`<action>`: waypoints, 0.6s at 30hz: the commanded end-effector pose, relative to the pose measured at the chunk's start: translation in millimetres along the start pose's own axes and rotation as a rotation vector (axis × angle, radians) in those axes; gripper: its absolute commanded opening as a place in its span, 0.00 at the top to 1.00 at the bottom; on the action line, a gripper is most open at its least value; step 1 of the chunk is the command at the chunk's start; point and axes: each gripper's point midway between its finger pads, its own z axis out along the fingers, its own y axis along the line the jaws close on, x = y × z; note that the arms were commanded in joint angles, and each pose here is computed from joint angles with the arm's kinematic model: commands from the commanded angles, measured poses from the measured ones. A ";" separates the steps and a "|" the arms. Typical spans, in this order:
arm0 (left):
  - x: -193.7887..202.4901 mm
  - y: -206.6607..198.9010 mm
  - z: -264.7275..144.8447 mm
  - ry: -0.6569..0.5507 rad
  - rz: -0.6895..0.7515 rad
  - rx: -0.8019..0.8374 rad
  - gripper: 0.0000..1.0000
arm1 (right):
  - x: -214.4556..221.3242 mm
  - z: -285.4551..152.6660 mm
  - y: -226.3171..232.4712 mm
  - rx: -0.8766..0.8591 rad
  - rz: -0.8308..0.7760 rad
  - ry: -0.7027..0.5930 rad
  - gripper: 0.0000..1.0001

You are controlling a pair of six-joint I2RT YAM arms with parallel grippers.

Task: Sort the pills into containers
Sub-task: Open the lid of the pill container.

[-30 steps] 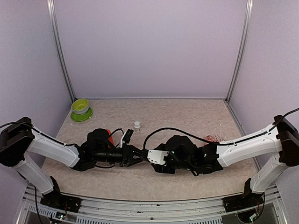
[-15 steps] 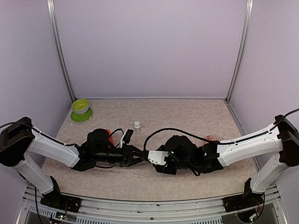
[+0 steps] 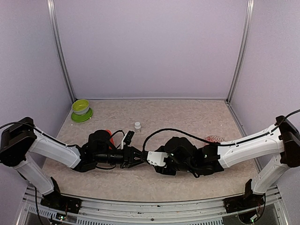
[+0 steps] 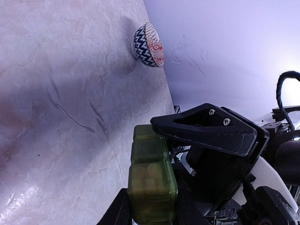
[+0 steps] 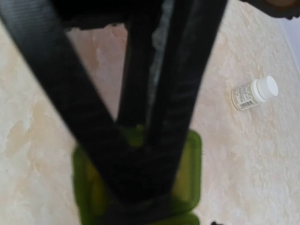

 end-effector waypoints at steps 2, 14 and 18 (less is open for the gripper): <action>1.6 -1.2 2.5 0.003 0.006 0.019 0.70 | -10.0 2.6 -2.4 0.045 -0.004 -0.018 0.48; 2.2 -1.6 1.3 0.001 0.005 0.023 0.69 | -22.0 -2.3 1.4 0.048 -0.016 -0.061 0.67; 2.9 -0.3 0.5 0.001 0.004 0.020 0.69 | -17.9 -2.0 5.1 0.024 -0.007 -0.033 0.44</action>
